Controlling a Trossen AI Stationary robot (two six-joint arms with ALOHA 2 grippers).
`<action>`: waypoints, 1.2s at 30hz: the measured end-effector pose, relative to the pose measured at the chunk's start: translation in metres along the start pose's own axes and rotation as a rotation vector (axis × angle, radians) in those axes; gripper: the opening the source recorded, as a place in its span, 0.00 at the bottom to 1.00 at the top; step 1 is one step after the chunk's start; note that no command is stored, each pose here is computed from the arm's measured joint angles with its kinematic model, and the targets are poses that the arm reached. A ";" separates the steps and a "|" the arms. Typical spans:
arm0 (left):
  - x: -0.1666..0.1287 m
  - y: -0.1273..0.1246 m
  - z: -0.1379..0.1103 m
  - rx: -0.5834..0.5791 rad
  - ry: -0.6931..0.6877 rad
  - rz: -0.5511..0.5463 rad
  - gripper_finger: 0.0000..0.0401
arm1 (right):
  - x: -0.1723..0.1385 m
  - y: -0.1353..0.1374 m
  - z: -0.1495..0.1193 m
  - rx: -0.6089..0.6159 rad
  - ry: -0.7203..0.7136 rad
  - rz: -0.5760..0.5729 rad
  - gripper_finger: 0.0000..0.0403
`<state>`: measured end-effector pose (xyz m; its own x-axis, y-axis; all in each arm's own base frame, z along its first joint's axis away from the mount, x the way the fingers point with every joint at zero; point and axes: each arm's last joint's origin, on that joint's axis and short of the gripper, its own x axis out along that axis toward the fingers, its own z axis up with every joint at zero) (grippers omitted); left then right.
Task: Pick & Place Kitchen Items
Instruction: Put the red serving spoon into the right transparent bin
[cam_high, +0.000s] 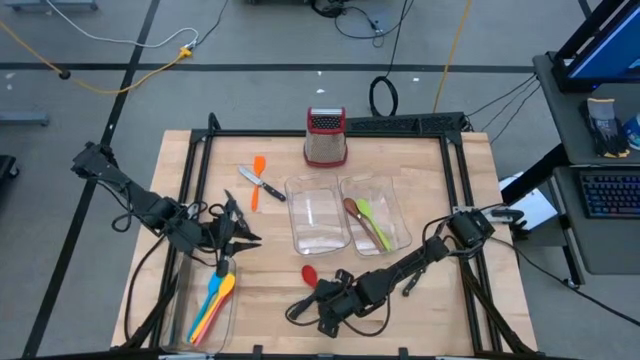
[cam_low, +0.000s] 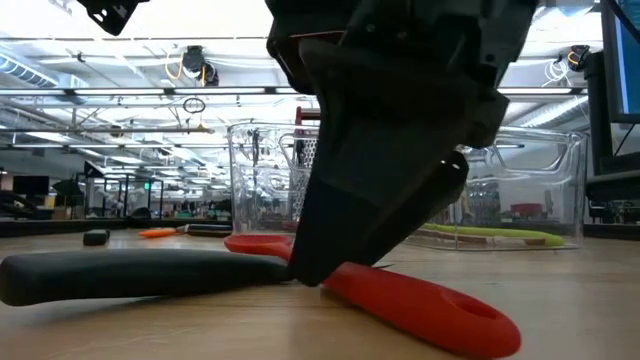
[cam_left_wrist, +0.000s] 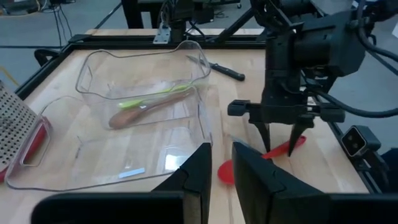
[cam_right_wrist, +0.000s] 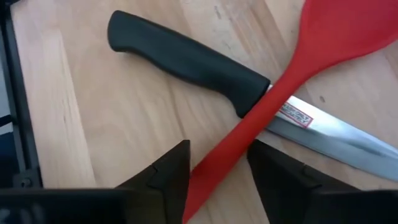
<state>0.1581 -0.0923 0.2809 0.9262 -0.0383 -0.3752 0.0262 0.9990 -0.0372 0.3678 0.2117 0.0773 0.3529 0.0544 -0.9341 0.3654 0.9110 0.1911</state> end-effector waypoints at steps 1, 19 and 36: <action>0.000 -0.001 0.000 0.001 0.000 -0.004 0.16 | 0.000 0.000 -0.001 0.003 0.003 -0.004 0.37; -0.005 -0.010 -0.002 0.021 -0.001 -0.058 0.16 | -0.001 0.003 -0.007 0.071 0.013 -0.010 0.10; -0.006 -0.012 -0.001 0.025 -0.017 -0.069 0.16 | -0.033 0.014 0.003 0.048 -0.097 0.061 0.08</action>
<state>0.1516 -0.1041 0.2828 0.9281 -0.1071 -0.3566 0.0997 0.9942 -0.0390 0.3636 0.2214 0.1114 0.4567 0.0667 -0.8871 0.3812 0.8863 0.2629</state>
